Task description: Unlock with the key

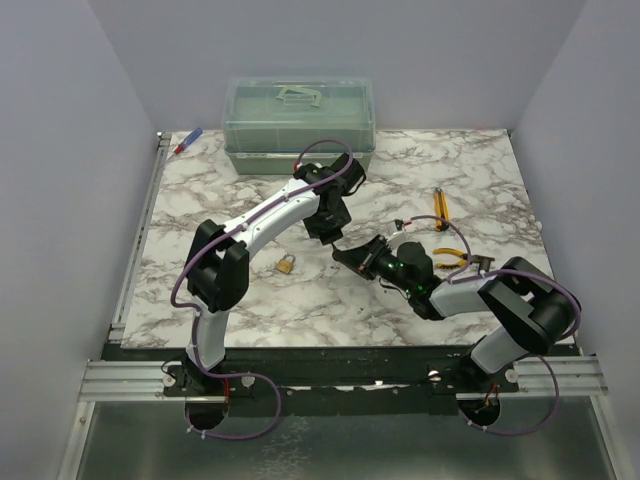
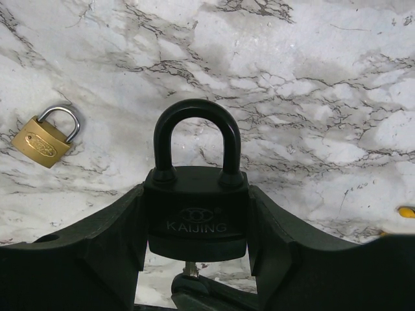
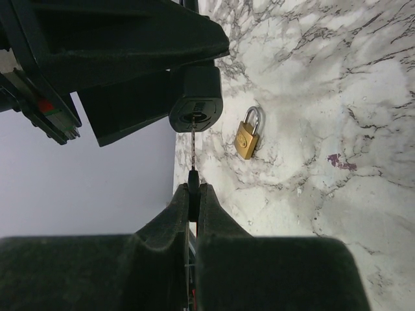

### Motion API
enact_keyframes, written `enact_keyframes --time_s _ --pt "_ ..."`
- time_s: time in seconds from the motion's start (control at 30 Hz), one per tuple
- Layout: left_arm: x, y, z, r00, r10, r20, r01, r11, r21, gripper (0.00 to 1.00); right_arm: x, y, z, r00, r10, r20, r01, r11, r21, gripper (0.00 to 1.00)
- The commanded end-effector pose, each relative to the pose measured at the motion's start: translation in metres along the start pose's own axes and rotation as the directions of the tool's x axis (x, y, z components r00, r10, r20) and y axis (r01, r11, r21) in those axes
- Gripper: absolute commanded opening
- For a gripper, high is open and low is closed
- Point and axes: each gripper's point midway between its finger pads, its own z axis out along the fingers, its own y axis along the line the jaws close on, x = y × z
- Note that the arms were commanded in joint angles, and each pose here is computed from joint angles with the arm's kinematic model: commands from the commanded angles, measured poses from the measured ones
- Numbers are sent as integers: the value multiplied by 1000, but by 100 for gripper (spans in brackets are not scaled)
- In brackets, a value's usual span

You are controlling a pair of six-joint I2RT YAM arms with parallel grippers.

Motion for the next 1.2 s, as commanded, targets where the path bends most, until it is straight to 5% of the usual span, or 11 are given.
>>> enact_keyframes --time_s 0.0,0.5,1.17 --pt "5 -18 -32 999 -49 -15 50 993 103 0 -25 12 3 994 -30 110 31 999 -9 0" --pt "13 -23 -36 992 -109 -60 116 984 133 0 -27 19 7 971 -207 120 214 975 -52 0" --pt "-29 -21 -32 991 -128 43 116 971 210 0 2 15 -10 997 -70 -12 68 994 -82 0"
